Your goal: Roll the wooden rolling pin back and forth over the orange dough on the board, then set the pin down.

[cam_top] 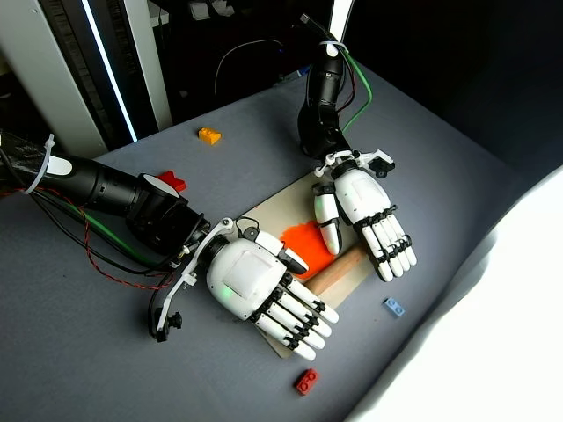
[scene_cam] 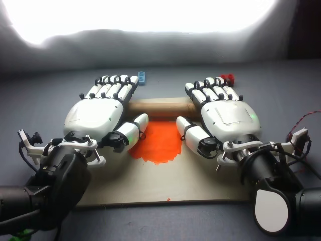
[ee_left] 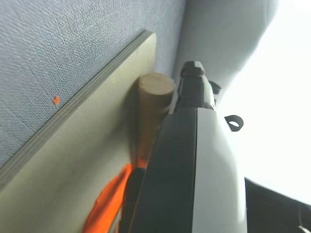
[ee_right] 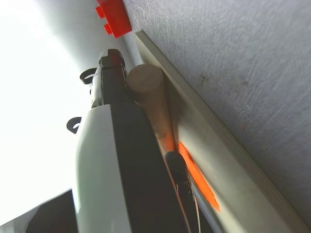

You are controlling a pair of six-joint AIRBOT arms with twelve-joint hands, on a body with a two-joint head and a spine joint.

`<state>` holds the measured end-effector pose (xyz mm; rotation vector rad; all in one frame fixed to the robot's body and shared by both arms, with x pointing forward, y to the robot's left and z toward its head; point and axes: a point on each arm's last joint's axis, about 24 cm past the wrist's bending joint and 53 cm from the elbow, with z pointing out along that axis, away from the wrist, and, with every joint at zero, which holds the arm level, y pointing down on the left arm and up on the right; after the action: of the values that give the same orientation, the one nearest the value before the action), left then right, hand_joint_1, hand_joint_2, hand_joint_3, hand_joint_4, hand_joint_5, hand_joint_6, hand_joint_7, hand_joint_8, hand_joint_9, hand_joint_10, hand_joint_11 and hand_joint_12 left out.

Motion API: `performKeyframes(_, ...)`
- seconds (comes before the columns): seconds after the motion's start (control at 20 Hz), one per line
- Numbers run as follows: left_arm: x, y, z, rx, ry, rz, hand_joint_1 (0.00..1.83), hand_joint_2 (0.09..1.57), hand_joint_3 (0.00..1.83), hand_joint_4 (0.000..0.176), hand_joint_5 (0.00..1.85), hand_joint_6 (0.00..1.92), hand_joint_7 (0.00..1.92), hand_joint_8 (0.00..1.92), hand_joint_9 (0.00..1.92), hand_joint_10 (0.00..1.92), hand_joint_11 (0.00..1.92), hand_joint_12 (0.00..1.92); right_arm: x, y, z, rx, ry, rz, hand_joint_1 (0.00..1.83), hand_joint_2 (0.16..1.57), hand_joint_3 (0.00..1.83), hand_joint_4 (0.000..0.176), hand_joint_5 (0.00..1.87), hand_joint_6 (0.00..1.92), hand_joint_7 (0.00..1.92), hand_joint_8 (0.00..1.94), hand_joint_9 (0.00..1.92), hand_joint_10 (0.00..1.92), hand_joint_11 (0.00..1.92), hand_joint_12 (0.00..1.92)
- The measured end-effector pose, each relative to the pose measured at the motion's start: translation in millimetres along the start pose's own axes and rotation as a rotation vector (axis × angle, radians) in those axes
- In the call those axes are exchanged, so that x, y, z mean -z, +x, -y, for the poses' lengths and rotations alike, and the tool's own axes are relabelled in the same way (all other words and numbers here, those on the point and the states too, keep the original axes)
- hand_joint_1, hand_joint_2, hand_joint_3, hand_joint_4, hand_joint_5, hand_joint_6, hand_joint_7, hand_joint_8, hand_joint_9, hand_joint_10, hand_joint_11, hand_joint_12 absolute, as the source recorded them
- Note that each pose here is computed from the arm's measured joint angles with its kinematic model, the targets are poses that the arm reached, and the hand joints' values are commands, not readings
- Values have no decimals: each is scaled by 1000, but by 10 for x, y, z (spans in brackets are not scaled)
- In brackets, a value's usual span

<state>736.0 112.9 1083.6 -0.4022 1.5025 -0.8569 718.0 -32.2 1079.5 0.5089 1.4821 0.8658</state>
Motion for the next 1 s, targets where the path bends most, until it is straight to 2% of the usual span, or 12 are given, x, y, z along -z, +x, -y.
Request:
performKeyframes(0.2,-30,34,20,11,-6,-20,0,1528,0,0,0,0,0,0,0,0,0,0,-2,0,1,2,-1,-3,0,1534,0,0,160,3,112,1,36,1,0,0)
performKeyframes(0.45,-21,64,5,1,-10,-49,0,1533,2,0,0,0,0,0,0,0,0,0,-3,0,2,2,-1,-4,0,1533,0,0,177,9,122,5,44,3,0,0)
performKeyframes(1.0,8,78,12,4,-15,-73,0,1529,0,0,0,0,4,2,0,0,0,0,19,9,-7,1,-3,-15,0,1534,0,0,167,4,119,4,43,4,0,0)
